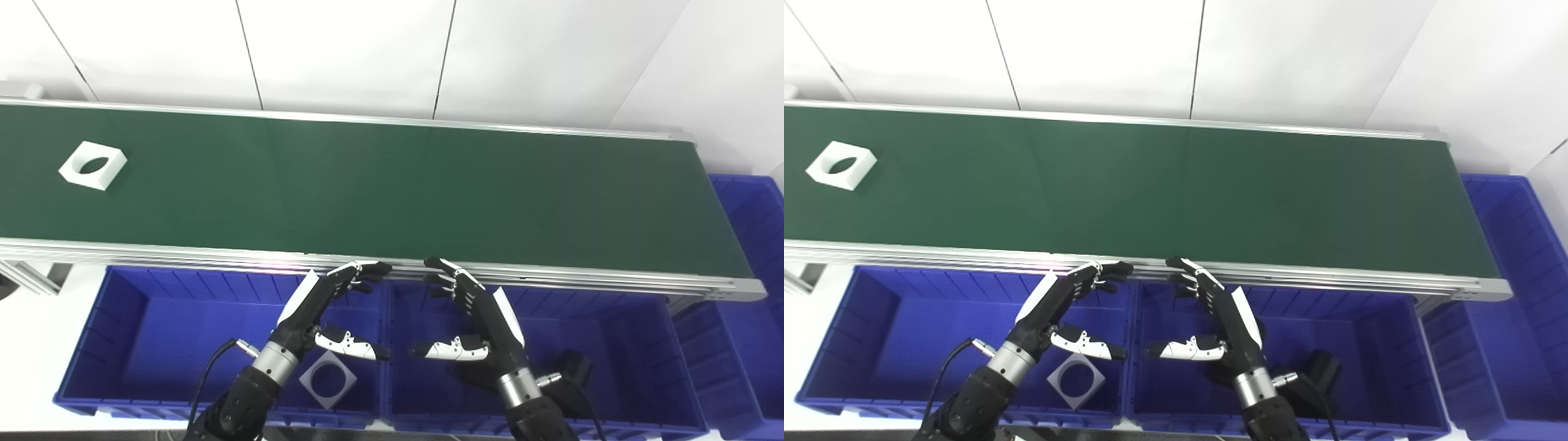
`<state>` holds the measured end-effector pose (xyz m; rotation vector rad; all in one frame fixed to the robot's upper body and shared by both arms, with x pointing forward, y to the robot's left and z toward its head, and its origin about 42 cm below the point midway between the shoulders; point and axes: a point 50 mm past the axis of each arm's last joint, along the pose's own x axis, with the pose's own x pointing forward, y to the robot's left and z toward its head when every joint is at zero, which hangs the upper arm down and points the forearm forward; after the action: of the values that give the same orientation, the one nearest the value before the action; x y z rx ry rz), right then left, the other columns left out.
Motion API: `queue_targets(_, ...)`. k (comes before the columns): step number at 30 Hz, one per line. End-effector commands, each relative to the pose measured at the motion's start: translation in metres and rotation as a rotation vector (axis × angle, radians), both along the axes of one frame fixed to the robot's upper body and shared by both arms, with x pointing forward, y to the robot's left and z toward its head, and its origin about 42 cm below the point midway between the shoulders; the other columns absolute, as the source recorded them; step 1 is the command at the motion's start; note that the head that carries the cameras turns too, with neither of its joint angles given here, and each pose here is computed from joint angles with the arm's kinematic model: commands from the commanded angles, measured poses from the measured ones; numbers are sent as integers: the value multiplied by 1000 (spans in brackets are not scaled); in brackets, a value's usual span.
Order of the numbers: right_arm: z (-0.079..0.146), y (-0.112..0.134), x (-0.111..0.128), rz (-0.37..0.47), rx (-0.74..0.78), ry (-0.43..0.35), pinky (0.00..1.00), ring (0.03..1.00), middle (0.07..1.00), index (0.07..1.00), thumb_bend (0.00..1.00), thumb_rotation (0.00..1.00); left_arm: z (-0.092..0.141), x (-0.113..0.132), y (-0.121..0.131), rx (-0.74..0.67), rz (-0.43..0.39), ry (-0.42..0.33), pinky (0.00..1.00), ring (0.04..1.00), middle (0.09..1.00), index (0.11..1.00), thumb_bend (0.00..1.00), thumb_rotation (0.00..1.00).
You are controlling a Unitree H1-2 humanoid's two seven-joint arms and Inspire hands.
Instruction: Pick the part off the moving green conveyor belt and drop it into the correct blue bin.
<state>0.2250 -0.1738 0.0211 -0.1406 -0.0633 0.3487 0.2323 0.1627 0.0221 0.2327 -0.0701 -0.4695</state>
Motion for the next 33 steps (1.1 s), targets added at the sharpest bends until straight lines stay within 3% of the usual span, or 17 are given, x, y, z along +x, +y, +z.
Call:
queue_targets(1, 11, 4, 8, 8, 22, -57, 724, 793, 894, 817, 1000, 250, 13, 10, -3, -29, -7, -78, 712, 777, 794, 760, 946, 172)
queue_targets(33, 8, 6, 5, 3, 10, -52, 718, 791, 895, 821, 1000, 276, 12, 9, -1, -28, -14, -75, 711, 774, 791, 761, 953, 185)
